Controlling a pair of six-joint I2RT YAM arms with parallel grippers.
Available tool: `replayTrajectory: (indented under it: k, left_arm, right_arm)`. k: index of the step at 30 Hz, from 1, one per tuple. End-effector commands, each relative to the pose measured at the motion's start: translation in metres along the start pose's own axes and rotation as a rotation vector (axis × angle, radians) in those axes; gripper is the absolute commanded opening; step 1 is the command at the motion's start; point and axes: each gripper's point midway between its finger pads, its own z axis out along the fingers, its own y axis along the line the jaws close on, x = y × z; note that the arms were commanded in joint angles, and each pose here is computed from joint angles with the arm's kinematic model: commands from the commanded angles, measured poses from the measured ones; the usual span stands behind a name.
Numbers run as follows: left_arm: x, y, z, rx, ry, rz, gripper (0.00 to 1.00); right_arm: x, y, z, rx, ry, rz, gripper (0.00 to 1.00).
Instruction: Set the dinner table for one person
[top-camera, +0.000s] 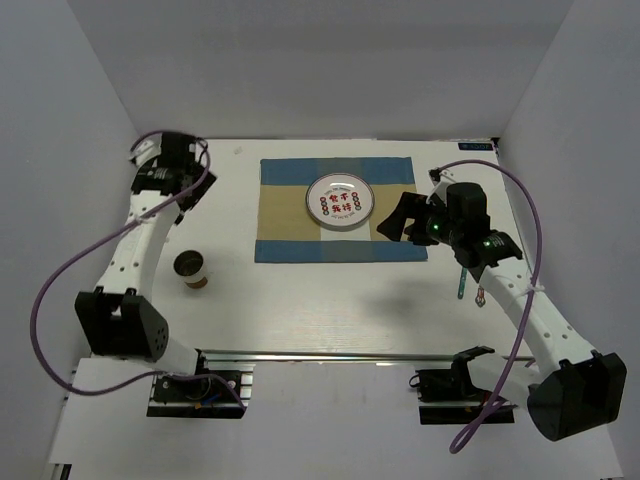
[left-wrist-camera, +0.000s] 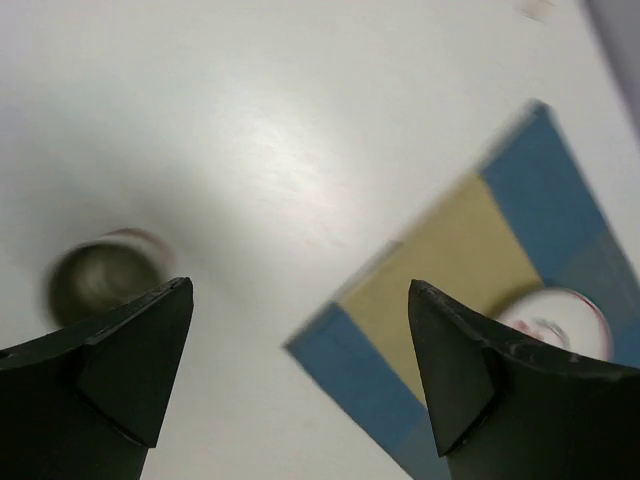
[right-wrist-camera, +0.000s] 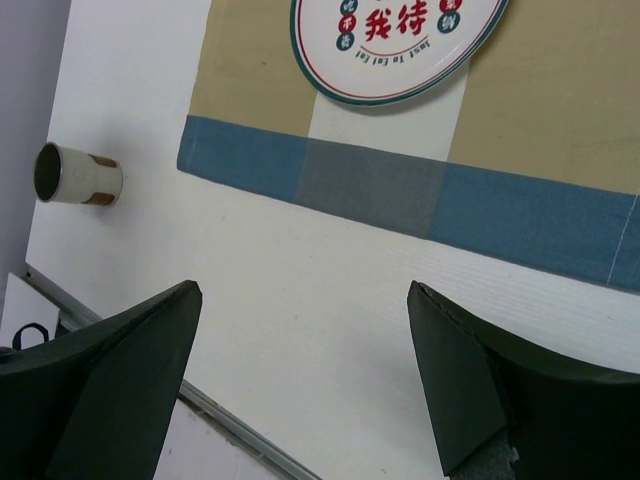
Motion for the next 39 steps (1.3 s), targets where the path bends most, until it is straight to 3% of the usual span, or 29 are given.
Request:
replayTrajectory:
  k: [1,4,9,23,25,26,27,29,30,38,39]
  left_arm:
    - [0.005,0.101,-0.008,-0.341,-0.035,-0.034,0.98]
    - [0.014,0.138,-0.017,-0.375,-0.063,-0.045,0.97]
    - [0.051,0.174,-0.012,-0.419,0.001,-0.042,0.96]
    - [0.108,0.196,0.035,-0.416,0.099,-0.112,0.84]
    - [0.122,0.196,0.046,-0.420,0.143,-0.117,0.67]
    - [0.124,0.194,0.050,-0.409,0.148,-0.123,0.53]
    - [0.127,0.193,0.052,-0.406,0.157,-0.124,0.27]
    - [0.127,0.191,0.053,-0.399,0.157,-0.128,0.06]
    - [0.125,0.190,0.053,-0.390,0.151,-0.124,0.00]
    - [0.129,0.094,0.049,0.009,0.254,0.132,0.00]
    - [0.129,0.086,0.047,0.026,0.254,0.146,0.00]
  right_arm:
    - [-0.015,0.016,0.002,-0.062,-0.026,-0.048,0.89]
    - [-0.013,0.020,0.007,-0.082,-0.017,-0.056,0.89]
    - [-0.009,0.028,0.013,-0.126,0.001,-0.058,0.89]
    - [-0.003,0.047,0.019,-0.167,0.028,-0.092,0.89]
    - [-0.003,0.049,0.020,-0.168,0.030,-0.096,0.89]
    - [-0.003,0.053,0.020,-0.175,0.032,-0.103,0.89]
    - [-0.003,0.053,0.020,-0.170,0.030,-0.108,0.89]
    - [-0.004,0.057,0.020,-0.176,0.032,-0.122,0.89]
    - [-0.002,0.061,0.021,-0.188,0.042,-0.135,0.89]
    - [0.017,0.108,0.068,-0.169,0.140,-0.249,0.89]
    - [0.003,0.116,0.073,-0.145,0.104,-0.254,0.89]
